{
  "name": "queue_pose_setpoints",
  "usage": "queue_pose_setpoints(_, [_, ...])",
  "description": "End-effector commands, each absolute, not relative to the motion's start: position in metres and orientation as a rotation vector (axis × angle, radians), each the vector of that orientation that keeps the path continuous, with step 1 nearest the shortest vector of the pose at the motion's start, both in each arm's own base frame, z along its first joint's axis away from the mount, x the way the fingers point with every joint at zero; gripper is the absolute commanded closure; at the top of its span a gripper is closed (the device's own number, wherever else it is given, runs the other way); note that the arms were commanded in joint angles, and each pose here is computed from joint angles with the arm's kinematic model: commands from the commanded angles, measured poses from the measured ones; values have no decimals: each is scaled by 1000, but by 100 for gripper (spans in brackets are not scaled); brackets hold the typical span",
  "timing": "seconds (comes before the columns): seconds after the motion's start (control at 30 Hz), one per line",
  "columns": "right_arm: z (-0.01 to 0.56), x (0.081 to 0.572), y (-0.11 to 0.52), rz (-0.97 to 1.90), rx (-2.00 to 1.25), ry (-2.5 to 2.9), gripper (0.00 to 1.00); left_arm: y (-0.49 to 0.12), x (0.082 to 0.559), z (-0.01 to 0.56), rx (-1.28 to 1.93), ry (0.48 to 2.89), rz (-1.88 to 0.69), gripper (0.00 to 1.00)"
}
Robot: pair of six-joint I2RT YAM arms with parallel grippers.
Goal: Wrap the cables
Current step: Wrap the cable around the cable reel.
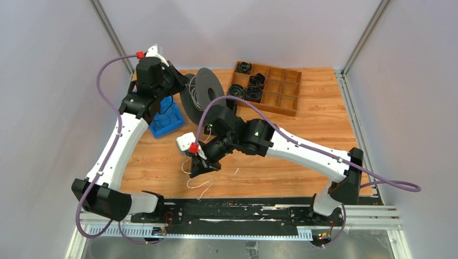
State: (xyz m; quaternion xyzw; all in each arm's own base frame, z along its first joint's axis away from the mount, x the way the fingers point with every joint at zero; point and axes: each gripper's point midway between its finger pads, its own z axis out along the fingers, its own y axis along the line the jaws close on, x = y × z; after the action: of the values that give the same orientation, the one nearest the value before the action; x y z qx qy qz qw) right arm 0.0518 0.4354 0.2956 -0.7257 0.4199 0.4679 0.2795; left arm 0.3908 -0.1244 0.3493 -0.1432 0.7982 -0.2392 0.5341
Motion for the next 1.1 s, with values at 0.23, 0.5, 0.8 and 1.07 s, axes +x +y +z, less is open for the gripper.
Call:
queue_pose_setpoints(0.23, [335,93,445,1290,-1825,1213,99,-147,380,370,-248,1804,-606,100])
queue_pose_setpoints(0.5, [363,128,446,1240,-1751,1190,99,-178,370,360,-115,1828,-637,100])
queue_pose_setpoints(0.8, [376,148,440,1153,-1737,1173,99,-188,370,352,-47,1832,-650,99])
queue_pose_setpoints(1.07, [407,186,415,1015,-1627,1173,99,-202,365,342,45,1828,-698,100])
